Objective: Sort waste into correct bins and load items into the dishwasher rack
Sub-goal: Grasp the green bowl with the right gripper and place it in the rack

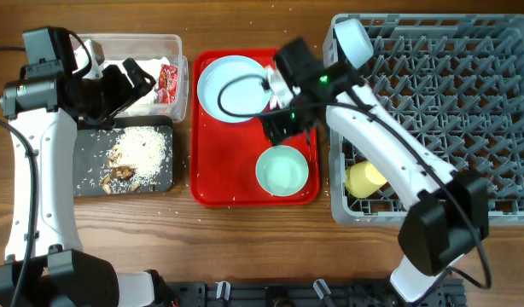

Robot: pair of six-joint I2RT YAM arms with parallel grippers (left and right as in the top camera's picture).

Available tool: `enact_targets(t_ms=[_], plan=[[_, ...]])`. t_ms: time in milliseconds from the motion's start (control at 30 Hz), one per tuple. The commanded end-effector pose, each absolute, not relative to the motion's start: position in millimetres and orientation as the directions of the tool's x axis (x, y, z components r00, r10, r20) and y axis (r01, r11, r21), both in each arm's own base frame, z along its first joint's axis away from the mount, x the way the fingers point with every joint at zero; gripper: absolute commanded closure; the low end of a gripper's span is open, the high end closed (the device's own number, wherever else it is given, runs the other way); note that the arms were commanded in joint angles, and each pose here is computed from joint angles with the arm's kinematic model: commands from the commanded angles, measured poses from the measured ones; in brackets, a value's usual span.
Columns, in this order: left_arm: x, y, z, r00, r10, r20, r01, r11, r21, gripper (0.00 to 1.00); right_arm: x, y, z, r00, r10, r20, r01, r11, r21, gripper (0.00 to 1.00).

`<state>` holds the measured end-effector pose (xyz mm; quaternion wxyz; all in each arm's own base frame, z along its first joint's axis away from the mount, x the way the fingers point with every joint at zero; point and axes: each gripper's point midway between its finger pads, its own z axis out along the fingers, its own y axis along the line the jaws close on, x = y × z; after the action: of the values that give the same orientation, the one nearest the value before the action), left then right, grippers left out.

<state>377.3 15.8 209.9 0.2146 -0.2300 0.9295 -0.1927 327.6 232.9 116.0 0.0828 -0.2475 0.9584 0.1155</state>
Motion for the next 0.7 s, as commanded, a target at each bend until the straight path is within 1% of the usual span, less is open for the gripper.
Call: enact_targets(t_ms=[0, 67, 100, 133, 167, 200, 233, 267, 333, 400, 433, 467, 500, 533, 567, 600, 633, 667], plan=[[378.6, 17.6, 213.5, -0.797, -0.511, -0.322, -0.342, 0.822, -0.456, 0.0, 293.5, 216.1, 65.1, -0.911, -0.411, -0.044, -0.41, 0.887, 0.212, 0.22], [378.6, 17.6, 213.5, -0.797, -0.511, -0.322, -0.342, 0.822, -0.456, 0.0, 282.8, 209.0, 48.1, -0.919, -0.393, -0.006, -0.386, 0.899, 0.205, 0.22], [378.7, 17.6, 213.6, -0.797, -0.511, -0.323, -0.341, 0.822, -0.457, 0.0, 276.0, 204.9, 39.4, -0.92, -0.391, 0.016, -0.38, 0.903, 0.202, 0.26], [378.6, 17.6, 213.5, -0.797, -0.511, -0.322, -0.342, 0.822, -0.456, 0.0, 271.6, 202.3, 34.0, -0.92, -0.39, 0.029, -0.377, 0.904, 0.2, 0.31], [378.6, 17.6, 213.5, -0.797, -0.511, -0.322, -0.342, 0.822, -0.456, 0.0, 267.2, 199.7, 27.4, -0.92, -0.39, 0.039, -0.375, 0.905, 0.199, 0.41], [378.7, 17.6, 213.6, -0.797, -0.511, -0.323, -0.341, 0.822, -0.457, 0.0, 266.2, 199.1, 25.6, -0.92, -0.391, 0.041, -0.376, 0.905, 0.198, 0.48], [378.7, 17.6, 213.6, -0.797, -0.511, -0.323, -0.341, 0.822, -0.457, 0.0, 267.9, 200.1, 25.4, -0.92, -0.391, 0.032, -0.377, 0.904, 0.2, 0.66], [378.7, 17.6, 213.6, -0.797, -0.511, -0.323, -0.341, 0.822, -0.457, 0.0, 270.0, 201.2, 25.7, -0.924, -0.381, 0.024, -0.369, 0.908, 0.2, 0.96], [378.6, 17.6, 213.5, -0.797, -0.511, -0.322, -0.342, 0.822, -0.456, 0.0, 277.4, 203.4, 31.6, -0.933, -0.361, 0.006, -0.352, 0.914, 0.2, 0.96], [378.6, 17.6, 213.5, -0.797, -0.511, -0.322, -0.342, 0.822, -0.456, 0.0, 300.0, 204.8, 60.0, -0.941, -0.333, -0.056, -0.337, 0.918, 0.207, 0.96], [378.6, 17.6, 213.5, -0.797, -0.511, -0.322, -0.342, 0.822, -0.456, 0.0, 316.4, 200.4, 81.5, -0.95, -0.294, -0.108, -0.31, 0.932, 0.19, 0.96], [378.7, 17.6, 213.6, -0.797, -0.511, -0.323, -0.341, 0.822, -0.457, 0.0, 360.5, 169.4, 147.8, -0.952, -0.142, -0.272, -0.173, 0.98, 0.094, 0.96], [378.7, 17.6, 213.6, -0.797, -0.511, -0.323, -0.341, 0.822, -0.457, 0.0, 374.4, 154.8, 173.1, -0.936, -0.094, -0.34, -0.121, 0.991, 0.059, 0.96], [378.6, 17.6, 213.5, -0.797, -0.511, -0.322, -0.342, 0.822, -0.456, 0.0, 390.9, 132.1, 209.3, -0.893, -0.053, -0.446, -0.058, 0.998, -0.003, 0.96], [378.6, 17.6, 213.5, -0.797, -0.511, -0.322, -0.342, 0.822, -0.456, 0.0, 400.5, 99.8, 243.8, -0.834, 0.0, -0.552, 0.062, 0.994, -0.093, 0.96], [378.7, 17.6, 213.6, -0.797, -0.511, -0.323, -0.341, 0.822, -0.457, 0.0, 397.7, 51.6, 280.5, -0.741, 0.058, -0.669, 0.277, 0.934, -0.225, 0.96], [378.7, 17.6, 213.6, -0.797, -0.511, -0.323, -0.341, 0.822, -0.457, 0.0, 389.2, 25.7, 299.3, -0.689, 0.074, -0.721, 0.398, 0.87, -0.291, 0.96], [378.7, 17.6, 213.6, -0.797, -0.511, -0.323, -0.341, 0.822, -0.457, 0.0, 382.8, 11.8, 309.2, -0.666, 0.068, -0.743, 0.456, 0.825, -0.333, 0.96]])
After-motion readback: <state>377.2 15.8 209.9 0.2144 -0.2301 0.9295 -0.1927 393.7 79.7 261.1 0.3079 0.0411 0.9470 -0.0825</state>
